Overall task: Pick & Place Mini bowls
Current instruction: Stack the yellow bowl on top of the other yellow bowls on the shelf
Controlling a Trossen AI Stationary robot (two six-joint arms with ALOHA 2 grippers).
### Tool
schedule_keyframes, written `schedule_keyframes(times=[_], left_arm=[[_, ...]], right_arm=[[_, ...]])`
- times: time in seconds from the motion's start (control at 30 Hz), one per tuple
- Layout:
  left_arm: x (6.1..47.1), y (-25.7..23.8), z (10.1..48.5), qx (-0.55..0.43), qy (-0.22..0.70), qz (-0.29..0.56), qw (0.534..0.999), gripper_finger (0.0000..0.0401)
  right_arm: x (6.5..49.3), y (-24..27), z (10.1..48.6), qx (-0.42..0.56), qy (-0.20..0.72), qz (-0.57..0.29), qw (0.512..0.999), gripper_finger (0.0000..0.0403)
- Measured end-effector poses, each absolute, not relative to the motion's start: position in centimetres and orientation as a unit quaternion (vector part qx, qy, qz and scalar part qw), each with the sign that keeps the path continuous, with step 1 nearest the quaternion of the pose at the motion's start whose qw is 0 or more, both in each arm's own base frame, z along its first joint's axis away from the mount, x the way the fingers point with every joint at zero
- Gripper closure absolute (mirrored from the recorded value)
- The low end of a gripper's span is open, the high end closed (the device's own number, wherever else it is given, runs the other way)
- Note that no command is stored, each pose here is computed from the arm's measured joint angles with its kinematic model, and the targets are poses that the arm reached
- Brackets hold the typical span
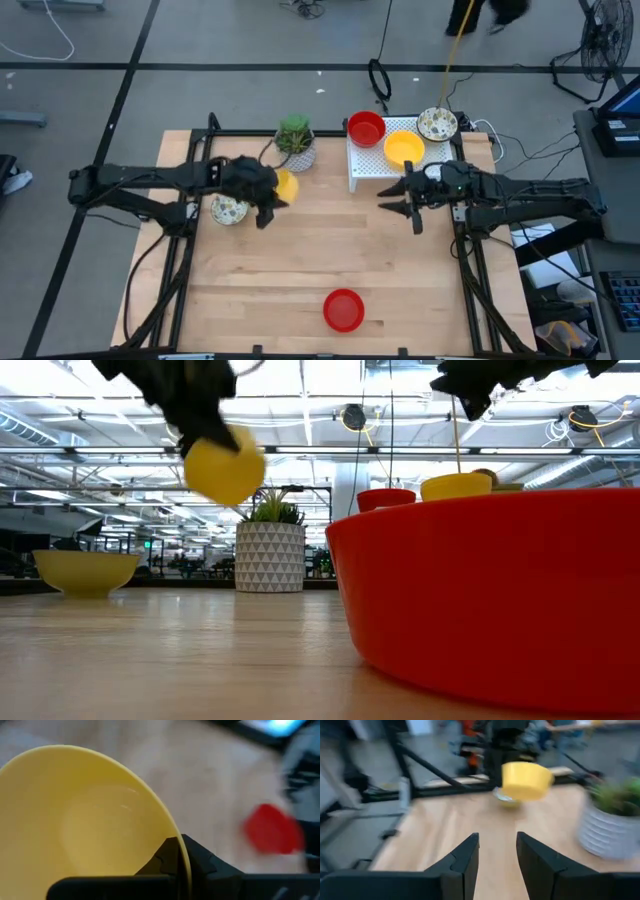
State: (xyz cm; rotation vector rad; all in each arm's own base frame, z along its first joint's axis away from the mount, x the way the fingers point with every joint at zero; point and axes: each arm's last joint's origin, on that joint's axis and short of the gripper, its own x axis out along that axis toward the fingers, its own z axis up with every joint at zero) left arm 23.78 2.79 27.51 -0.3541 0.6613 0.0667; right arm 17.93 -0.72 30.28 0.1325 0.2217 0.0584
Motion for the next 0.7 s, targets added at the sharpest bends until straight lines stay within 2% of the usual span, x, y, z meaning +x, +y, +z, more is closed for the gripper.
schedule_keyframes(times=[0.13,0.33,0.53,0.7], left_arm=[[25.3,-0.1,28.7,-0.138,0.249,-0.074,0.956,0.0394],[26.5,-4.0,29.7,-0.073,0.166,-0.193,0.964,0.0389],[27.6,-7.2,29.5,-0.028,0.11,-0.272,0.955,0.0395],[28.5,-9.9,28.1,0.017,0.083,-0.39,0.917,0.0387]], right_arm=[[19.3,0.5,29.7,0.062,0.071,0.089,0.992,0.0284],[21.5,2.2,28.0,0.053,0.03,0.13,0.99,0.0284],[23.7,3.9,26.5,0.009,0.025,0.167,0.986,0.0284],[24.7,5.4,25.8,-0.007,-0.003,0.254,0.967,0.0284]])
